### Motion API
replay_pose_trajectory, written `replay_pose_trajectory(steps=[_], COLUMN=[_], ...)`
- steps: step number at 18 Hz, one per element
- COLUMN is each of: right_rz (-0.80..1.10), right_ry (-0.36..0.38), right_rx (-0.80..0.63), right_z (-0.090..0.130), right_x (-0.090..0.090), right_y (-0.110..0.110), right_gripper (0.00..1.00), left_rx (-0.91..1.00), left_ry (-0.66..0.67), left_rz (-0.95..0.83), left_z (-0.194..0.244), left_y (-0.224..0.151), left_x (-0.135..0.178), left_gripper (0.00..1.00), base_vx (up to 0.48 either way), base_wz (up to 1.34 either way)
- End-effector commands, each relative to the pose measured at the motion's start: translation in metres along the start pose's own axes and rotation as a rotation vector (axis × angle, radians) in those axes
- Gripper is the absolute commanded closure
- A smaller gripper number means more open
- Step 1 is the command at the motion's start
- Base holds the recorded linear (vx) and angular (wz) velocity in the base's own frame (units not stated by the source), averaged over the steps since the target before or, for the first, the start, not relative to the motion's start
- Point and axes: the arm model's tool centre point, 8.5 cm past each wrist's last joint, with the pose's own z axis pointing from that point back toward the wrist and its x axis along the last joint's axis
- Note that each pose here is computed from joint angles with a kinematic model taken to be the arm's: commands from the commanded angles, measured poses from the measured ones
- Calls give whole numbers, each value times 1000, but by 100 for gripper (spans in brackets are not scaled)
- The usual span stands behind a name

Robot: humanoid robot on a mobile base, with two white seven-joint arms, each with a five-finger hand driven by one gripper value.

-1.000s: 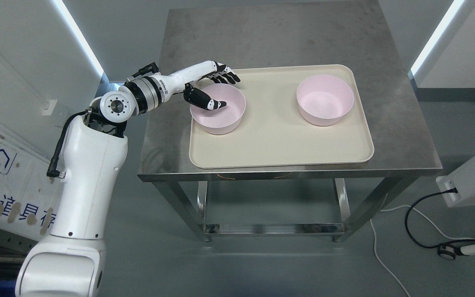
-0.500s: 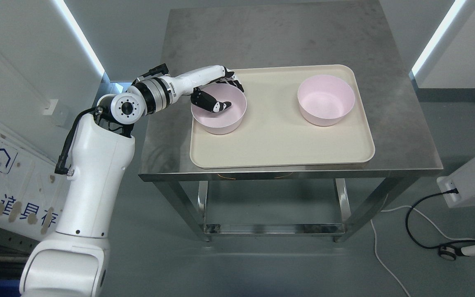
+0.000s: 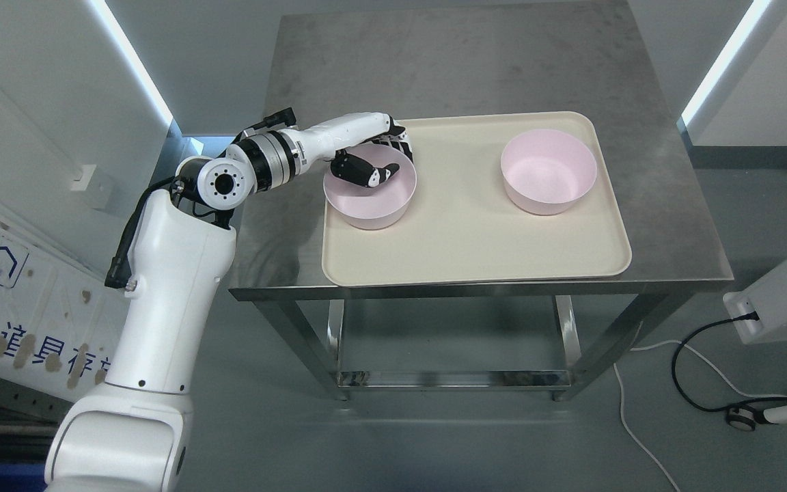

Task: Stack pink IKEA bowls on left shelf middle
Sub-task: 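Grip the rim of the nearer pink bowl with the left hand, then lift the held bowl and lower it into the other pink bowl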

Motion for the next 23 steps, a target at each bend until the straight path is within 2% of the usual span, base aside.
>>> replay_pose_trajectory(steps=[1,6,10,12,16,21,23], right_rz=[4,4,4,4,4,4,3], right_ry=[-4,-4,-4,-4,-4,-4,-2], right_rx=[-17,-17,-17,-17,-17,-17,-17], right_z=[1,1,1,1,1,1,1], right_x=[2,2,2,2,2,2,1], right_y=[-11,-11,-11,-11,-11,-11,-11], right_gripper=[0,0,0,0,0,0,0], left_rx=[42,102,141,153,61,-98,-149], left_ry=[-29,-44,-135,-146,-236,-355,-366], left_rz=[13,6,-6,-34,-178,-342,-314], left_z=[-2,6,-11,-10,-36,-69,-84], left_y=[11,38,62,74,77,59,44], left_x=[5,9,51,60,119,200,213], left_gripper=[97,99,99,100,99,99,98], base_vx=[0,0,0,0,0,0,0], base_wz=[0,0,0,0,0,0,0])
